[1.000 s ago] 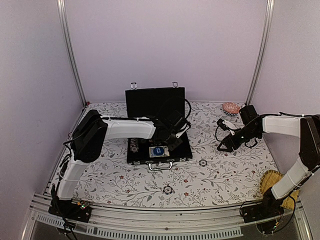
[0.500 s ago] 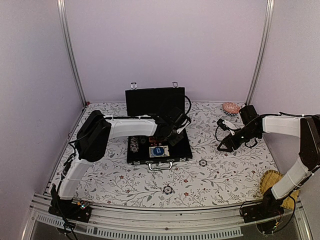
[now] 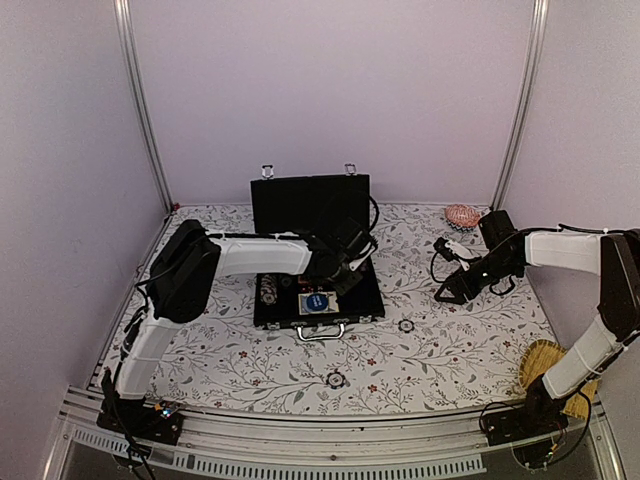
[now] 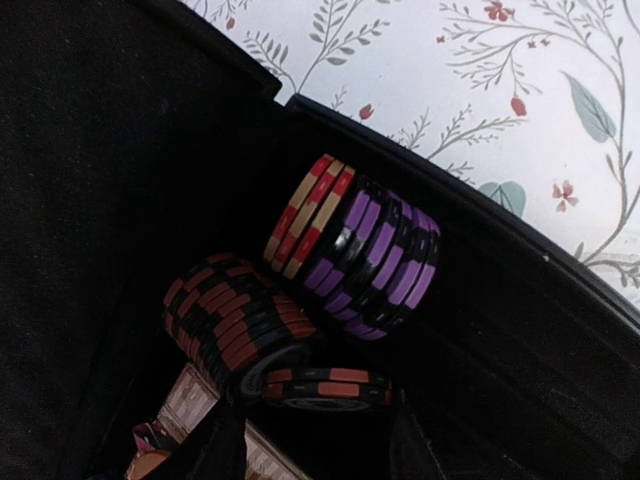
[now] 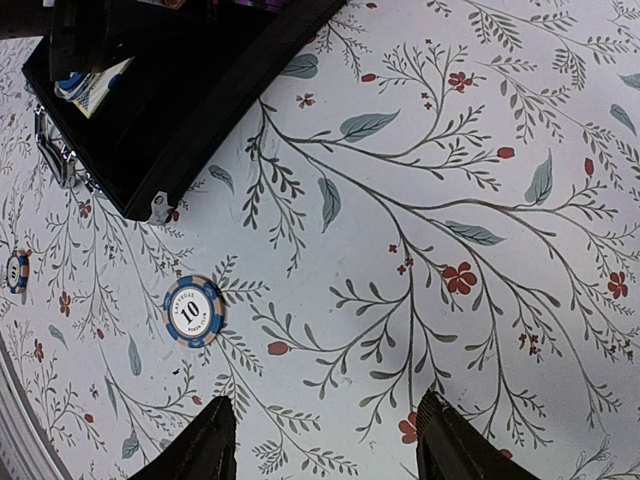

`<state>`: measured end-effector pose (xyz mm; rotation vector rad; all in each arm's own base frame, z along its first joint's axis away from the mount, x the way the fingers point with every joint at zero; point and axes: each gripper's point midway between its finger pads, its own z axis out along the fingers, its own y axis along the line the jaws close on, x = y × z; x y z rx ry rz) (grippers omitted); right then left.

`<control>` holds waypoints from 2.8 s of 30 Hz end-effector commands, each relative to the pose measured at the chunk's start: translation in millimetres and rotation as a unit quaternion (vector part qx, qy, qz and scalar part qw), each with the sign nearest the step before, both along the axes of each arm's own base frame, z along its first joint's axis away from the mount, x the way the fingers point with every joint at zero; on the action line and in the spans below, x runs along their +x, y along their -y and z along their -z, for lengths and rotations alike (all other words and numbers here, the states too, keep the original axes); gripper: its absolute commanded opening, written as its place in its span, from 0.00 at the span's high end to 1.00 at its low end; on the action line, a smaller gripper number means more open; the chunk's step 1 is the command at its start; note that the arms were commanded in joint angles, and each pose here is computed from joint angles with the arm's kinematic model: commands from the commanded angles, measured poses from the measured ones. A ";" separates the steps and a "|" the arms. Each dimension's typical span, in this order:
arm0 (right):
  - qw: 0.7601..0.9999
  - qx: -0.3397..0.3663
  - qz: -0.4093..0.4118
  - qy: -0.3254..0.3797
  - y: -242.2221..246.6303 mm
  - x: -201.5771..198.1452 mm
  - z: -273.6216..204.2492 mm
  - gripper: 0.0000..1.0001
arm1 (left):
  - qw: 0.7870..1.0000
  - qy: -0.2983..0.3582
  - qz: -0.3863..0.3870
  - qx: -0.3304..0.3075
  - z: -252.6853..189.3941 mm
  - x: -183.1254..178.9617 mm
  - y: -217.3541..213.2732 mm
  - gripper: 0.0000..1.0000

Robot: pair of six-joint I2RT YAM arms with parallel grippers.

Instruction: Pack up texas hold em set

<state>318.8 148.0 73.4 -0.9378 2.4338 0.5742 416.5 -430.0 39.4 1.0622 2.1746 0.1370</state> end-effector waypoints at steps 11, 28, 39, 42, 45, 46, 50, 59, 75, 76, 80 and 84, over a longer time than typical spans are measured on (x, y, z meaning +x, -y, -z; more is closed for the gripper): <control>1.000 0.001 -0.003 0.004 -0.4 3.0 -2.6 0.37 | 1.000 0.009 -0.029 -0.002 -13.3 23.0 -24.1 0.49; 1.000 0.002 -0.004 0.002 -1.0 2.5 -2.3 0.37 | 0.999 -0.028 -0.021 -0.034 -9.6 37.8 -21.6 0.48; 1.000 0.003 -0.005 0.000 -1.2 1.8 -2.1 0.37 | 0.998 -0.041 0.000 -0.044 -28.7 26.8 -20.0 0.48; 1.000 0.004 -0.005 0.000 -1.5 1.6 -1.9 0.37 | 0.998 -0.043 0.008 -0.055 -46.7 17.4 -22.0 0.47; 1.000 0.005 -0.006 0.001 -1.9 2.1 -3.0 0.37 | 0.996 -0.044 0.017 -0.080 -74.7 4.5 -23.9 0.47; 1.000 0.006 -0.006 0.001 -2.2 2.1 -3.3 0.37 | 0.995 -0.045 0.018 -0.092 -84.9 -0.8 -24.6 0.47; 1.000 0.008 -0.007 0.000 -2.7 1.8 -3.6 0.37 | 0.990 -0.049 0.029 -0.131 -122.8 -26.3 -27.8 0.47; 1.000 0.012 -0.013 0.002 -4.5 0.8 -8.9 0.37 | 0.977 -0.079 0.050 -0.191 -166.1 -103.8 -46.2 0.48; 0.999 0.006 -0.053 -0.003 -25.1 -3.3 -7.8 0.39 | 0.945 -0.284 0.150 -0.066 -76.1 -259.7 -59.0 0.51; 0.999 0.006 -0.054 -0.004 -25.1 -4.1 -6.9 0.39 | 0.941 -0.297 0.157 -0.043 -65.2 -268.2 -56.7 0.51; 0.998 0.008 -0.055 0.000 -25.3 -6.1 -8.9 0.39 | 0.933 -0.316 0.171 0.023 -39.1 -285.7 -51.3 0.51; 0.998 0.011 -0.056 0.000 -24.8 -10.0 -9.9 0.39 | 0.931 -0.313 0.179 0.059 -22.9 -288.7 -45.9 0.50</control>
